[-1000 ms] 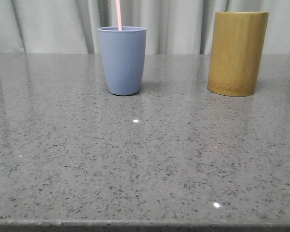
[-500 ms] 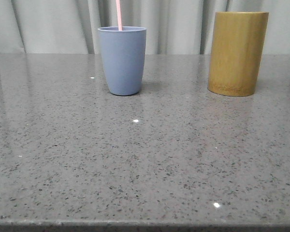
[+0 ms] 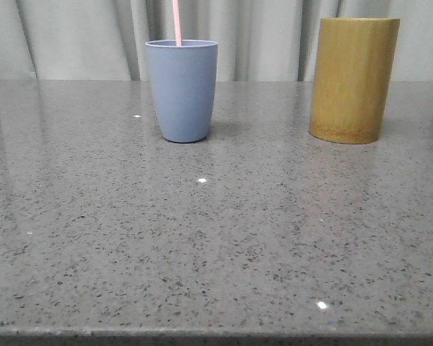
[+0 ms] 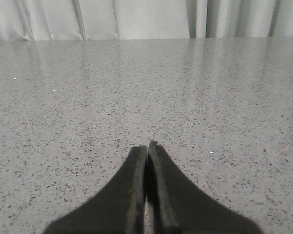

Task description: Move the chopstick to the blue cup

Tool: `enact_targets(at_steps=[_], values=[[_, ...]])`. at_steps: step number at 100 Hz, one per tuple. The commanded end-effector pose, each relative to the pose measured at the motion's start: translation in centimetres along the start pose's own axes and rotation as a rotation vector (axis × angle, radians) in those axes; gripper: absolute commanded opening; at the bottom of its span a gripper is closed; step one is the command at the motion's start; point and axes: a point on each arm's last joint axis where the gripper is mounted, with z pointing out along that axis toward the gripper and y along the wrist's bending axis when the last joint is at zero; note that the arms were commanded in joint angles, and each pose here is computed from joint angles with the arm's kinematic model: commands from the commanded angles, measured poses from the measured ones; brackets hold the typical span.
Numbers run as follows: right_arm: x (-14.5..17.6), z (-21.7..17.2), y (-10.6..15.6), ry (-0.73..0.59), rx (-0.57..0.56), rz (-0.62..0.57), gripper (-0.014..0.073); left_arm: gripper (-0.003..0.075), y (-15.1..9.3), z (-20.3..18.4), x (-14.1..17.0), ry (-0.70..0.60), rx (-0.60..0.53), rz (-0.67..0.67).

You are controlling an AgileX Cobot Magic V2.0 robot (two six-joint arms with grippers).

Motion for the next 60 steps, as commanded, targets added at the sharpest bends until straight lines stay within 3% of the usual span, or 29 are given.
enact_targets(at_steps=[1, 25, 60], values=[[-0.6, 0.3, -0.1, -0.125, 0.021, -0.029, -0.0097, -0.0019, -0.1, -0.3, -0.6, -0.105, 0.01, -0.013], [3.0, 1.0, -0.7, -0.265, 0.055, -0.035, -0.0097, -0.0019, -0.1, -0.3, -0.6, -0.105, 0.01, -0.013], [9.4, -0.1, -1.3, -0.309, 0.081, -0.039, -0.0097, -0.0019, -0.1, -0.3, -0.6, -0.105, 0.01, -0.013]])
